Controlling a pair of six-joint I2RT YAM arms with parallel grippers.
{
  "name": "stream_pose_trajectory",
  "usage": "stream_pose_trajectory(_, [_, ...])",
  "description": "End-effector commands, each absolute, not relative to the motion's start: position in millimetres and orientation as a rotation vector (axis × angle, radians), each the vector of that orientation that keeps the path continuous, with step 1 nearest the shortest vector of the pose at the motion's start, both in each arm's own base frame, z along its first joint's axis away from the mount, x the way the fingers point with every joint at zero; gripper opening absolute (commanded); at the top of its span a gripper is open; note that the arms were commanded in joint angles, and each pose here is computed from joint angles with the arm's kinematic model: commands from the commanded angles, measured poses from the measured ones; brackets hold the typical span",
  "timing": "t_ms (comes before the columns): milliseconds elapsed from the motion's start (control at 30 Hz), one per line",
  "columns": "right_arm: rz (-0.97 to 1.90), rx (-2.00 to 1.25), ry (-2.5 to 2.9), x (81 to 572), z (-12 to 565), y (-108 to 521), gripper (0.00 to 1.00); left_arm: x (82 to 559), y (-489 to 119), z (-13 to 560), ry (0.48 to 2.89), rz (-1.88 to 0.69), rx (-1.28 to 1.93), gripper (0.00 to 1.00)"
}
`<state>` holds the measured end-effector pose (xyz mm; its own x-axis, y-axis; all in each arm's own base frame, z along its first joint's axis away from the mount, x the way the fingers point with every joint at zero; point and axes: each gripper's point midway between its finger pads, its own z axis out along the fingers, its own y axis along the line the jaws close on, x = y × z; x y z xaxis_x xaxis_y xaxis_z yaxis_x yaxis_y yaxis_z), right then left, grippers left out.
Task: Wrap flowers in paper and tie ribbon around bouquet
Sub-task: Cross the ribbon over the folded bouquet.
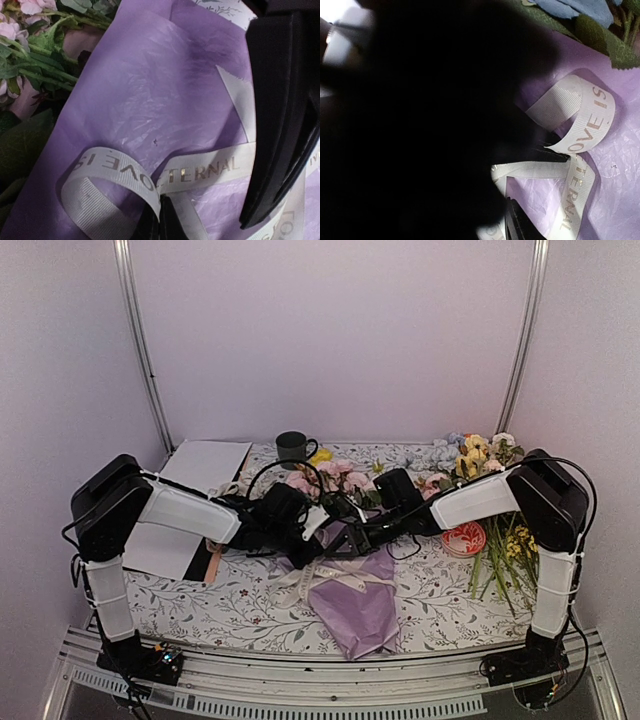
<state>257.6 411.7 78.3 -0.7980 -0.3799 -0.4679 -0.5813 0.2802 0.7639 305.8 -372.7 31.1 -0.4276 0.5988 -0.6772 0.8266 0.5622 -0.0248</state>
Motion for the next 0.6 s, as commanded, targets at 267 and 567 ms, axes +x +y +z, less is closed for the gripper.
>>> stream_pose_trajectory(267, [1.521, -1.010, 2.352, 225.0, 46.1, 408.7, 0.24, 314.2, -370.3, 35.6, 2.169, -0.574, 1.045, 0.00])
stream_pose_trajectory(567, [1.454, -1.009, 2.397, 221.5, 29.8, 400.6, 0.25, 314.0, -362.5, 27.2, 2.208, -0.598, 1.010, 0.00])
